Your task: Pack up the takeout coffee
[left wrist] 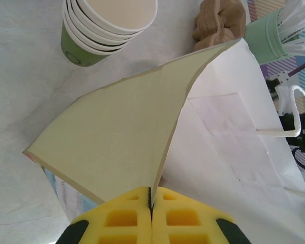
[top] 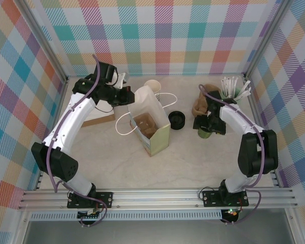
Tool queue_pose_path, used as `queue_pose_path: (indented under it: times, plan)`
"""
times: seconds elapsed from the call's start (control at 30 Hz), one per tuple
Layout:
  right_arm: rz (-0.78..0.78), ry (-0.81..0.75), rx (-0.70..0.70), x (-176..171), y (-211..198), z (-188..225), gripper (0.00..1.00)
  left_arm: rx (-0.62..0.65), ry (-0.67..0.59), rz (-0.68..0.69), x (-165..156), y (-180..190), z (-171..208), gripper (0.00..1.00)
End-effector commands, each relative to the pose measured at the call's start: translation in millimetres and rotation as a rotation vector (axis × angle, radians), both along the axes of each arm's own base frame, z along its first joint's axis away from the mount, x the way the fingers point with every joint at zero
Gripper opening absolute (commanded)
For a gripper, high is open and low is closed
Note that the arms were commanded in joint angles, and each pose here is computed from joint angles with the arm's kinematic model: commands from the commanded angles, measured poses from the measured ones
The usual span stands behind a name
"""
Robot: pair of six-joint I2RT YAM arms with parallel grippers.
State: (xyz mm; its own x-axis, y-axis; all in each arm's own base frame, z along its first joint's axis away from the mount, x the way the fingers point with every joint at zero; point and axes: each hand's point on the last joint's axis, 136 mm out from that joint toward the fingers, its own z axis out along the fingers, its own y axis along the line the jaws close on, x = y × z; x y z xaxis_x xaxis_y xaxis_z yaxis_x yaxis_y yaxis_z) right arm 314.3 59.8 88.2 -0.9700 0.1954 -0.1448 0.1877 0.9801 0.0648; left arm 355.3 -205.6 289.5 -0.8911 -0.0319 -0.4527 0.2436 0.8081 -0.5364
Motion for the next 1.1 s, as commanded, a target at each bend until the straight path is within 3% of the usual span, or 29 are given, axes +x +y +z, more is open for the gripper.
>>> queue_pose_path:
  times: [0.0, 0.37, 0.53, 0.73, 1.07]
  plan:
    - [0.028, -0.030, 0.003, 13, 0, 5, 1.00, -0.054, -0.033, -0.021, -9, -9, 17, 0.05]
    - [0.093, -0.065, -0.013, 30, 2, 5, 1.00, -0.066, -0.007, 0.005, -9, -10, 13, 0.05]
    - [0.114, -0.065, -0.021, 32, 2, 4, 0.94, -0.086, 0.010, 0.001, -8, -14, 11, 0.05]
    - [0.121, -0.082, -0.022, 28, 1, 14, 0.88, -0.112, 0.019, -0.013, -9, -21, 12, 0.05]
    - [0.144, -0.098, -0.010, 8, 4, 47, 0.88, -0.148, 0.039, -0.022, -9, -31, 8, 0.05]
